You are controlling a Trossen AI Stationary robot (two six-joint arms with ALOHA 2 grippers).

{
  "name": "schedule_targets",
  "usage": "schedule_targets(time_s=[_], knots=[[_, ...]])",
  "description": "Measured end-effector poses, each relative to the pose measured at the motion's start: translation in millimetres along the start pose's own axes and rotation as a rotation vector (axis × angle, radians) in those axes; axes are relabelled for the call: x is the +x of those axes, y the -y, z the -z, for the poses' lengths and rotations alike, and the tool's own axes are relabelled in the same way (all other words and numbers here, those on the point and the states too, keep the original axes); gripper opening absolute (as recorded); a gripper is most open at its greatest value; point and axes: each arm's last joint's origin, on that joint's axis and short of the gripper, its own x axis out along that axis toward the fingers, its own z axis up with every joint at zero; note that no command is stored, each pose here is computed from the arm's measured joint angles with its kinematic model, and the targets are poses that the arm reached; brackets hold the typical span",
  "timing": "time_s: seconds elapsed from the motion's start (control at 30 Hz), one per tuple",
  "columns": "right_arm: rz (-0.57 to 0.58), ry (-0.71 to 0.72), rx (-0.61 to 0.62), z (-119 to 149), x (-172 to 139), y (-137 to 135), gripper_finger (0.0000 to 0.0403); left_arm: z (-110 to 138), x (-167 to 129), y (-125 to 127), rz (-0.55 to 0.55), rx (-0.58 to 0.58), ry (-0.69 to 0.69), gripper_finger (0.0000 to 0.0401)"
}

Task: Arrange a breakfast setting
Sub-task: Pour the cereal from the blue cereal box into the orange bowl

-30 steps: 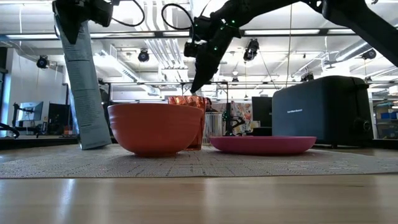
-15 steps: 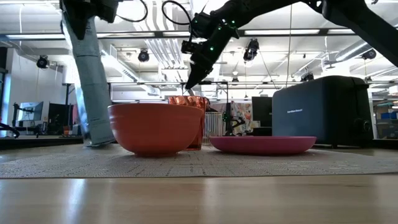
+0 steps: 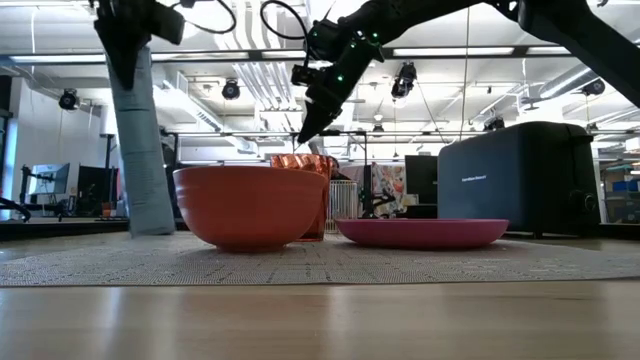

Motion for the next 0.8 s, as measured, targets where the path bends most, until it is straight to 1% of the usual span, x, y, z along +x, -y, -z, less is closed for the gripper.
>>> schedule_targets(time_s=[0.13,0.27,0.47,0.53,0.63,0.8], knots=[[0.000,0.000,0.000,0.0,0.0,0.0,0.0210,1.4,5.1,-5.0,-0.029,-0.026,-0.020,0.0000],[0.000,0.000,0.000,0.0,0.0,0.0,0.0210,-0.6,4.5,-7.2,-0.088,-0.017,-0.027,0.0000],[0.001,0.001,0.000,-0.1,-0.1,0.1,0.0210,-5.4,-3.1,-15.1,-0.250,0.027,-0.029,0.0000],[0.001,0.001,0.000,-0.1,-0.1,0.1,0.0210,-8.2,-3.0,-18.6,-0.281,0.035,-0.037,0.0000],[0.001,0.001,0.000,-0.2,-0.1,0.1,0.0210,-10.4,-1.9,-21.4,-0.272,0.031,-0.046,0.0000],[0.000,0.001,0.000,-0.2,-0.1,0.1,0.0210,-13.2,1.3,-20.2,-0.181,0.014,-0.046,0.0000]])
